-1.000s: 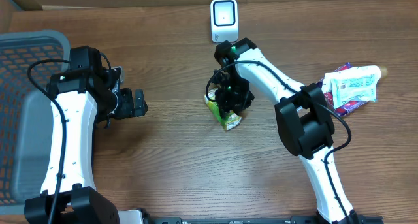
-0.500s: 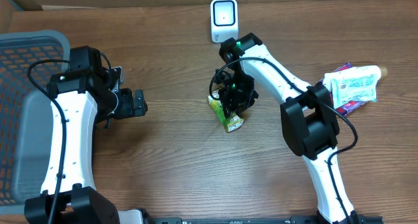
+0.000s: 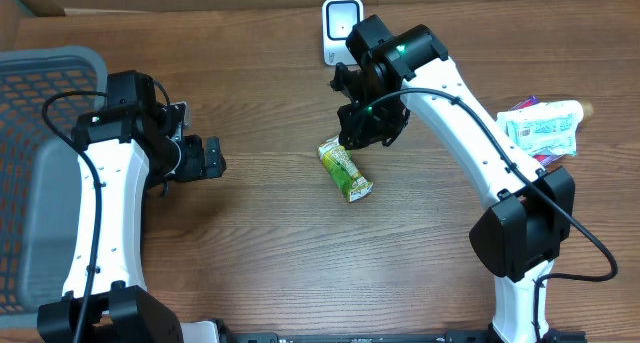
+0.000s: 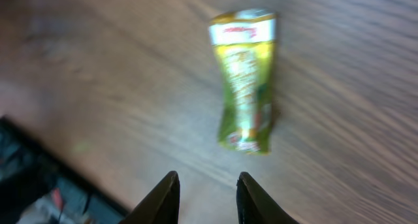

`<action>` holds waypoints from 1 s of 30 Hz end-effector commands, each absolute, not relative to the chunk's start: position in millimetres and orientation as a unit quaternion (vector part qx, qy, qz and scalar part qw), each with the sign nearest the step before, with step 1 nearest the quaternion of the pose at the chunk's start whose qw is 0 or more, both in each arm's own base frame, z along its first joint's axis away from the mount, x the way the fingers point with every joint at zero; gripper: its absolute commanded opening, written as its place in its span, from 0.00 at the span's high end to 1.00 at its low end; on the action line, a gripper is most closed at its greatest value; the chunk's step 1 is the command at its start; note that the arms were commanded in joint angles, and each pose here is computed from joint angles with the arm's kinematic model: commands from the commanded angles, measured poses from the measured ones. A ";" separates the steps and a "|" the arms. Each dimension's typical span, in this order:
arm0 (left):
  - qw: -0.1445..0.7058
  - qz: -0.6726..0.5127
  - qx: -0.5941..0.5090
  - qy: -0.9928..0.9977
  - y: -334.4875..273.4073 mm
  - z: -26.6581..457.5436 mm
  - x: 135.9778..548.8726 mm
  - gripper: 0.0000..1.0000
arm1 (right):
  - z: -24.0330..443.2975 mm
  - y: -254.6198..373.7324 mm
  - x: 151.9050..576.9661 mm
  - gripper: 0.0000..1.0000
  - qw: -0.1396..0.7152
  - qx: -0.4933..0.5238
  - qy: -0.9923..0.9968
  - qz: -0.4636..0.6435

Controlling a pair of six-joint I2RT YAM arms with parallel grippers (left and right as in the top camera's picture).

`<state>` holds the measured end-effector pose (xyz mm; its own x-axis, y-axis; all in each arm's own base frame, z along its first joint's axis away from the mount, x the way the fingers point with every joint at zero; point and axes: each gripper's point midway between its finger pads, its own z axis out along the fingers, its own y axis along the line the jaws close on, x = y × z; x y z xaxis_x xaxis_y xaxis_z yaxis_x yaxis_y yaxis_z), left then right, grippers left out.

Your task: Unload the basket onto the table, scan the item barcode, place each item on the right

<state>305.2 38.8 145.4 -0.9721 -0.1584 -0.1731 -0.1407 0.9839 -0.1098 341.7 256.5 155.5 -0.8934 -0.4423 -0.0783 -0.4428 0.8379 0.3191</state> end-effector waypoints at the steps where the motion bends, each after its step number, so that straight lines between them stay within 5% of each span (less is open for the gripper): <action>1: 0.092 -0.050 -0.069 0.992 39.4 145.8 306.9 0.01 | 140.6 237.2 351.1 0.70 0.006 -0.168 0.980 0.107; 6: 0.092 -0.050 -0.069 0.992 39.4 145.8 306.9 0.01 | 109.0 236.5 349.9 0.71 -0.006 -0.142 0.984 0.103; 8: 0.092 -0.050 -0.069 0.992 39.4 145.8 306.9 0.00 | 93.7 238.5 350.1 0.96 -0.006 -0.135 0.985 0.108; 30: 0.092 -0.050 -0.069 0.992 39.4 145.8 306.9 0.00 | 61.1 274.5 363.8 0.96 0.046 -0.133 0.978 0.155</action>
<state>305.2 38.8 145.4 -0.9721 -0.1584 -0.1731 -0.1407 0.9839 -0.1098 371.5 270.1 67.0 -0.9601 -0.2382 -0.1462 -0.2718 0.9179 0.2891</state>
